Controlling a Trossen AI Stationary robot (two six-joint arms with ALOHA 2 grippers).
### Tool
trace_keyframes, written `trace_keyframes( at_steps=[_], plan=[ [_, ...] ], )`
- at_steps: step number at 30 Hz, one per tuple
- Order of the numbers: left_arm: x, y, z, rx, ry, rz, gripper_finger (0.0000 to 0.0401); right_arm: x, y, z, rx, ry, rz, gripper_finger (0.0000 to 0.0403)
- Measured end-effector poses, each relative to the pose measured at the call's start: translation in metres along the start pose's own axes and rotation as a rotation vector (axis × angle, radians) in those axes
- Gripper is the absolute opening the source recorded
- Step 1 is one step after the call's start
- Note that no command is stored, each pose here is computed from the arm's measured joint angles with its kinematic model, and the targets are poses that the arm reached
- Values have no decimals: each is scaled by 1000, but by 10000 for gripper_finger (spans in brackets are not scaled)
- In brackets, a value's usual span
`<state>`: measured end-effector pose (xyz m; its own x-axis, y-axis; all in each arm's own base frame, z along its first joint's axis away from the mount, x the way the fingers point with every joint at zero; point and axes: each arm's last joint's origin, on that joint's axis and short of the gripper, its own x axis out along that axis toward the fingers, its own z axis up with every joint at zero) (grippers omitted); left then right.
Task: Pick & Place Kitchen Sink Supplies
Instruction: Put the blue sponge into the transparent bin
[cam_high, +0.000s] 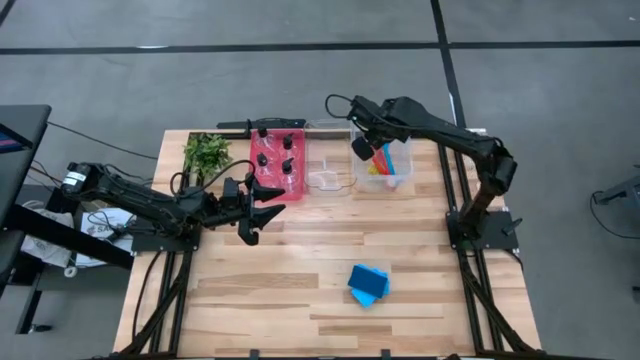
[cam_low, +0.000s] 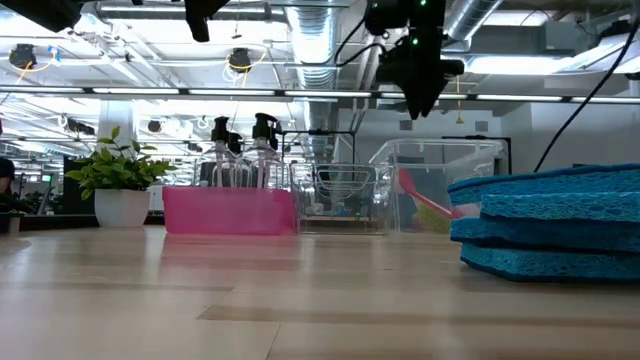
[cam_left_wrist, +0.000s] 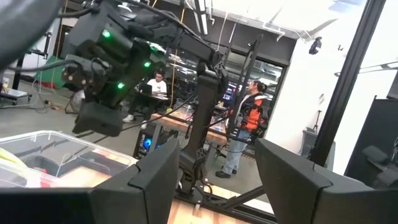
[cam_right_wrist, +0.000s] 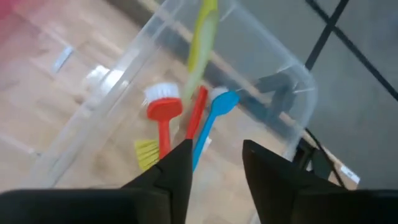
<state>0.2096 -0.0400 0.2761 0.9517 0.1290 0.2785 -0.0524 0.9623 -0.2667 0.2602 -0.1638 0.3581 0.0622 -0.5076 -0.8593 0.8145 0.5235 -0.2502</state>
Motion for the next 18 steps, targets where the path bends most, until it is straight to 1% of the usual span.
trace_keyframes(
  at_steps=[3, 6, 8, 10, 12, 14, 16, 18],
  plan=[
    [0, 0, 0, 0, 0, 0, 213, -17, -6, -5, 13, -65, -16, 144],
    [0, 0, 0, 1, 2, 0, 213, -41, -12, -13, 26, -157, -44, 147],
    [0, 0, 0, 1, 4, 1, 213, -59, -13, -19, 34, -249, -65, 146],
    [0, 0, 0, -3, 4, 1, 213, -82, -9, -27, 18, -374, -70, 140],
    [0, 0, -1, -27, 10, 1, 213, -109, 0, -37, -26, -520, -67, 134],
    [0, 0, -3, -34, 26, 5, 213, -136, 11, -49, -111, -651, -29, 127],
    [0, 1, -4, -30, 40, 8, 213, -159, 22, -62, -223, -755, 56, 121],
    [0, 1, -5, -27, 46, 9, 213, -177, 34, -76, -321, -830, 158, 117]
  ],
)
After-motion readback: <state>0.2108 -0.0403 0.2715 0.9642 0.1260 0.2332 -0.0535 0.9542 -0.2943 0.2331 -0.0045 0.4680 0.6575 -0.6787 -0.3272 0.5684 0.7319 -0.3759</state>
